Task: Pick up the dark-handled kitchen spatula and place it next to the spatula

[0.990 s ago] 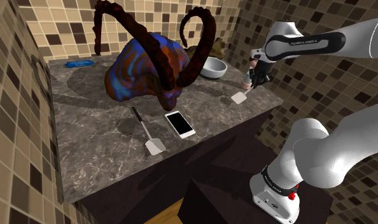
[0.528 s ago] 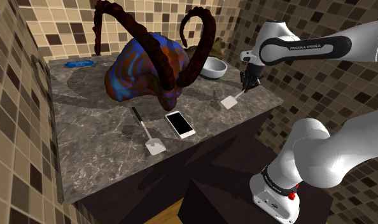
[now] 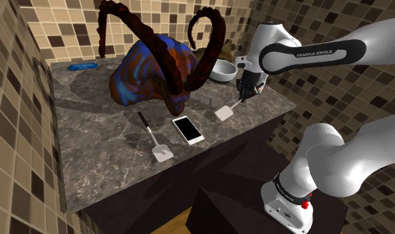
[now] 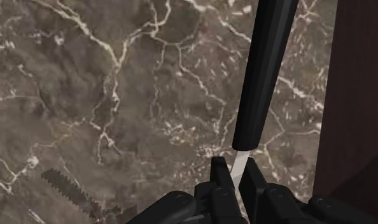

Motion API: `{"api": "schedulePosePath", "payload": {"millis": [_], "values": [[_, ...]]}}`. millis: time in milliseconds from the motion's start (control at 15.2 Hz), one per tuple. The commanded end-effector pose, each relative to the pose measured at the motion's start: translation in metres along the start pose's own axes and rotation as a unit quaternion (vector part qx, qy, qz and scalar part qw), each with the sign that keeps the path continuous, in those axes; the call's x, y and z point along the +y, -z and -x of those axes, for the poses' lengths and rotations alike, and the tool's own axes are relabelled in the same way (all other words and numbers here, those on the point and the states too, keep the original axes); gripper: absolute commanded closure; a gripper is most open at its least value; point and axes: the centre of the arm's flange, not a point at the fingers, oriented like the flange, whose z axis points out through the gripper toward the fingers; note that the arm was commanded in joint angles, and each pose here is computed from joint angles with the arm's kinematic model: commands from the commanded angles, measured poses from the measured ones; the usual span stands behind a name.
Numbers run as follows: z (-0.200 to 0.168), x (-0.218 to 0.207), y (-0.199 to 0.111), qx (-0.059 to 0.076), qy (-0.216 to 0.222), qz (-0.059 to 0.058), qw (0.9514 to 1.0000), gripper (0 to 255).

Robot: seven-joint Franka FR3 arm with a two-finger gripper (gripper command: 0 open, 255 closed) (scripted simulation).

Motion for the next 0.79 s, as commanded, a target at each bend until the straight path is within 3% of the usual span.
{"api": "schedulePosePath", "payload": {"millis": [0, 726], "values": [[-0.023, -0.002, 0.004, 0.0, -0.001, 0.0, 1.0, 255], [-0.163, -0.011, 0.015, 0.0, -0.001, 0.0, 1.0, 255]]}}
